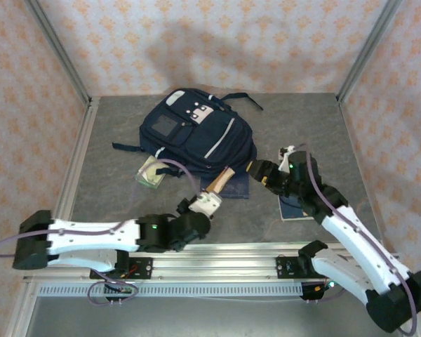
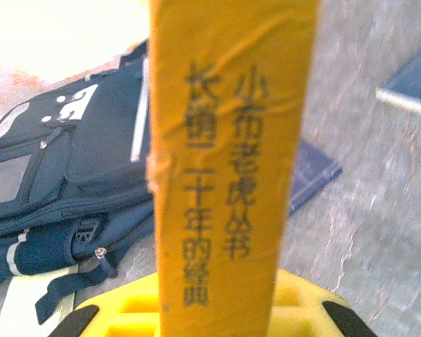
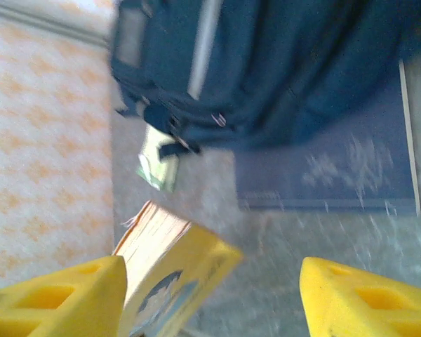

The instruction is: Pack books, pencil case, and school supplies into a backpack

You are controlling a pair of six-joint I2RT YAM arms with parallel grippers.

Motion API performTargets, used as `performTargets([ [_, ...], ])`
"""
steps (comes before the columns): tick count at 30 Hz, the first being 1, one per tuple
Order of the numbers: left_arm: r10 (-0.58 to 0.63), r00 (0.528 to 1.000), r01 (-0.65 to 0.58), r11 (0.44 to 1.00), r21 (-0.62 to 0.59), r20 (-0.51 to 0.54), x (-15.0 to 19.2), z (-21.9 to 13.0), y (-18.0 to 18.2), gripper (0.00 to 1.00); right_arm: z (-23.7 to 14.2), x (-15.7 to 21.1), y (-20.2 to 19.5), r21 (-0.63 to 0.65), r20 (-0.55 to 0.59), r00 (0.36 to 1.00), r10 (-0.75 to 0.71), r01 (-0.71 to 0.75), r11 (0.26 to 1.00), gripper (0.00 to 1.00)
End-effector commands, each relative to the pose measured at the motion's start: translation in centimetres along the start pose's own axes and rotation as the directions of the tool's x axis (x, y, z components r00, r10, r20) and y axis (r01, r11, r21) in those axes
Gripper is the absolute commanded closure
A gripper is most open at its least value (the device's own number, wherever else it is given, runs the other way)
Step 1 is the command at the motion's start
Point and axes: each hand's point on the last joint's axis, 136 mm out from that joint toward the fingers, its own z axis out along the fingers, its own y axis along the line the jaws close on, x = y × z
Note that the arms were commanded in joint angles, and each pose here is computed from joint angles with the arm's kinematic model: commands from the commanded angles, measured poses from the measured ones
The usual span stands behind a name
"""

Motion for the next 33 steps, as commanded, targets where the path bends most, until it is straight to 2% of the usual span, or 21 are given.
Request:
performTargets([
  [1, -0.172, 0.984, 0.169, 0.984, 0.052, 0.05, -2.6, -1.8, 1.9, 1.0, -0.9, -1.5, 0.3, -0.011, 0.105, 0.989, -0.099, 0.101, 0.995, 0.31],
  [3, -0.284, 0.954, 0.282, 0.959, 0.038, 0.095, -4.3, -2.9, 3.8, 1.0, -0.8, -1.4, 1.2, -0.079, 0.116, 0.987, -0.108, 0.117, 0.99, 0.31],
  [4, -0.356, 0.927, 0.359, 0.933, 0.001, 0.121, -4.7, -3.2, 5.3, 1.0, -0.7, -1.2, 1.6, -0.117, 0.114, 0.987, -0.111, 0.124, 0.985, 0.31],
  [5, -0.456, 0.877, 0.465, 0.885, -0.032, 0.15, -5.0, -3.4, 6.9, 1.0, -0.6, -1.0, 2.3, -0.171, 0.122, 0.986, -0.113, 0.133, 0.976, 0.31],
  [6, -0.545, 0.824, 0.55, 0.835, 0.007, 0.154, -5.3, -3.3, 7.5, 1.0, -0.7, -1.0, 3.2, -0.245, 0.142, 0.984, -0.107, 0.14, 0.959, 0.3],
  [9, -0.703, 0.7, 0.656, 0.703, 0.277, 0.127, -8.1, -2.9, 6.0, 1.0, -0.6, -1.4, 3.4, -0.356, 0.209, 0.978, -0.017, 0.093, 0.93, 0.26],
  [11, -0.771, 0.623, 0.71, 0.628, 0.319, 0.132, -9.6, -3.0, 6.5, 1.0, -0.3, -1.5, 3.2, -0.386, 0.212, 0.977, 0.032, 0.054, 0.921, 0.24],
  [13, -0.81, 0.569, 0.728, 0.577, 0.371, 0.144, -11.3, -3.5, 6.9, 1.0, -0.3, -1.5, 3.6, -0.42, 0.193, 0.979, 0.066, 0.022, 0.907, 0.23],
  [18, -0.902, 0.399, 0.772, 0.427, 0.471, 0.163, -14.4, -5.1, 8.7, 1.0, -0.8, -1.0, 4.6, -0.471, 0.145, 0.985, 0.091, -0.012, 0.882, 0.15],
  [20, -0.931, 0.327, 0.797, 0.364, 0.482, 0.162, -14.8, -5.3, 9.3, 1.0, -1.4, -1.5, 4.6, -0.497, 0.171, 0.975, 0.14, -0.037, 0.867, 0.13],
  [24, -0.968, 0.174, 0.834, 0.243, 0.496, 0.181, -14.3, -5.3, 10.8, 1.0, -2.8, -2.5, 5.0, -0.606, 0.203, 0.944, 0.259, -0.087, 0.791, 0.11],
  [26, -0.975, 0.118, 0.845, 0.197, 0.497, 0.187, -13.7, -5.1, 11.2, 1.0, -2.9, -2.5, 5.0, -0.622, 0.197, 0.935, 0.293, -0.112, 0.775, 0.1],
  [29, -0.983, 0.07, 0.854, 0.146, 0.499, 0.168, -13.2, -4.6, 11.1, 1.0, -2.9, -2.4, 5.1, -0.627, 0.191, 0.931, 0.31, -0.127, 0.769, 0.08],
  [33, -0.988, 0.028, 0.87, 0.1, 0.483, 0.154, -12.7, -4.0, 11.1, 1.0, -2.5, -1.7, 6.4, -0.658, 0.154, 0.94, 0.305, -0.132, 0.741, 0.06],
])
